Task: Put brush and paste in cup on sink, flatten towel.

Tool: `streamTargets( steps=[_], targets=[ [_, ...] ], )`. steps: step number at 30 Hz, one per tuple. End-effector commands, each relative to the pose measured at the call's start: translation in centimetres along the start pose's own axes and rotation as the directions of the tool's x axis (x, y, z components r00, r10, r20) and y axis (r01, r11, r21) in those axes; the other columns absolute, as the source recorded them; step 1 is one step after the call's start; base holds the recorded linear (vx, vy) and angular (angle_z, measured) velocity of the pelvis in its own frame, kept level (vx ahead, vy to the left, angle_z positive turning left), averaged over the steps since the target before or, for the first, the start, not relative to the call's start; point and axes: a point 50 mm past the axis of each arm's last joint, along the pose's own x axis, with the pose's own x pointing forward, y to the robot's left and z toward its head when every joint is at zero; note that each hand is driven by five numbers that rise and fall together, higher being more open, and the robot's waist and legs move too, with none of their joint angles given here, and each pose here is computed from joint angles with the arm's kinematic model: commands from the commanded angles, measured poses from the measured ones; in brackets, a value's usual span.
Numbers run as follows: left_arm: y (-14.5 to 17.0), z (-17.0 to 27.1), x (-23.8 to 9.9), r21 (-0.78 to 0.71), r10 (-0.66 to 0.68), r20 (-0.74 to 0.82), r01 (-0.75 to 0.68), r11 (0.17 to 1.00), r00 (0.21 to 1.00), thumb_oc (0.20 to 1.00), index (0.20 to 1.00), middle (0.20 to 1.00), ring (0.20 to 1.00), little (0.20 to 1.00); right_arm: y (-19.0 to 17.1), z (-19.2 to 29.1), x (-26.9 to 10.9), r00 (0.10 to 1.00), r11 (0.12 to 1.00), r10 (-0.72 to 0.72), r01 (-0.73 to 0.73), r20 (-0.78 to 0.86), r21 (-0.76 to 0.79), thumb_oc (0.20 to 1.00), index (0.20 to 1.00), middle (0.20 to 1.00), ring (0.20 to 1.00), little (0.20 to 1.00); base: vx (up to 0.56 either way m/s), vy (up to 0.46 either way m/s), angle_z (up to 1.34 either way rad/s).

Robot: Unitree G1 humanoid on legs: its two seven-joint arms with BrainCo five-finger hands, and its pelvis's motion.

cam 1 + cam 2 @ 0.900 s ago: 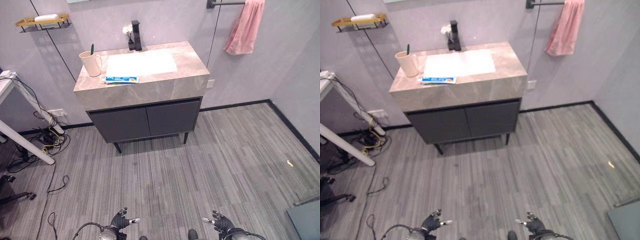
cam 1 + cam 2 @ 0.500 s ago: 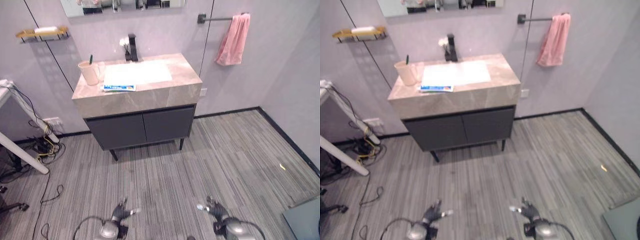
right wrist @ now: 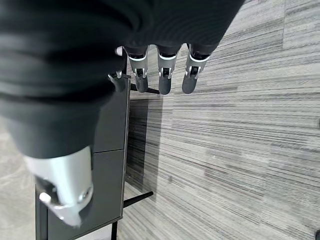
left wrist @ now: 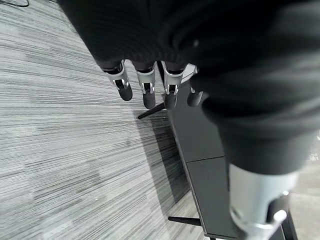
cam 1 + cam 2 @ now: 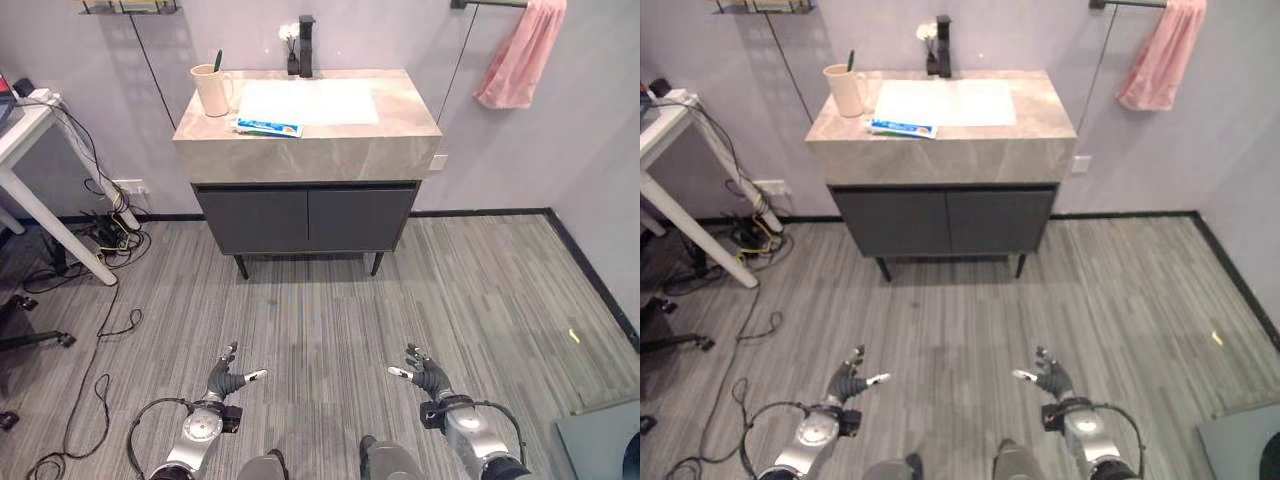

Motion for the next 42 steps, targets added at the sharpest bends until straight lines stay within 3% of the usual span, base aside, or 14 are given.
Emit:
streamTargets(
  steps=[1, 18, 30, 42],
  targets=[
    [0.4, 2.6, 0.8, 0.000, -0.006, 0.127, 0.006, 1.000, 0.992, 1.000, 1.000, 1.000, 1.000, 1.000, 0.2, 2.6, 0.5, 0.991, 1.000, 0.002, -0.004, 0.132, 0.018, 1.000, 1.000, 1.000, 1.000, 1.000, -0.01, 0.052, -0.08],
    [-0.8, 3.1, 0.6, 0.059, -0.080, 0.151, 0.072, 0.996, 0.985, 1.000, 1.000, 1.000, 1.000, 1.000, -0.5, 0.6, 0.1, 0.994, 0.981, -0.093, 0.081, 0.059, 0.176, 1.000, 1.000, 1.000, 1.000, 1.000, 0.01, 0.072, -0.13],
    [0.2, 3.2, 0.2, 0.135, -0.107, 0.172, 0.084, 0.987, 0.979, 1.000, 1.000, 1.000, 1.000, 1.000, -1.7, 0.3, -0.6, 0.991, 0.980, -0.119, 0.107, 0.066, 0.168, 1.000, 1.000, 1.000, 1.000, 1.000, 0.05, 0.149, -0.02],
    [-0.4, 2.3, 0.3, 0.055, -0.075, 0.129, 0.069, 0.996, 0.989, 1.000, 1.000, 1.000, 1.000, 1.000, -2.1, 2.9, 0.1, 0.988, 0.998, -0.063, 0.059, 0.143, 0.037, 1.000, 1.000, 1.000, 1.000, 1.000, 0.22, -0.121, 0.09]
  ],
)
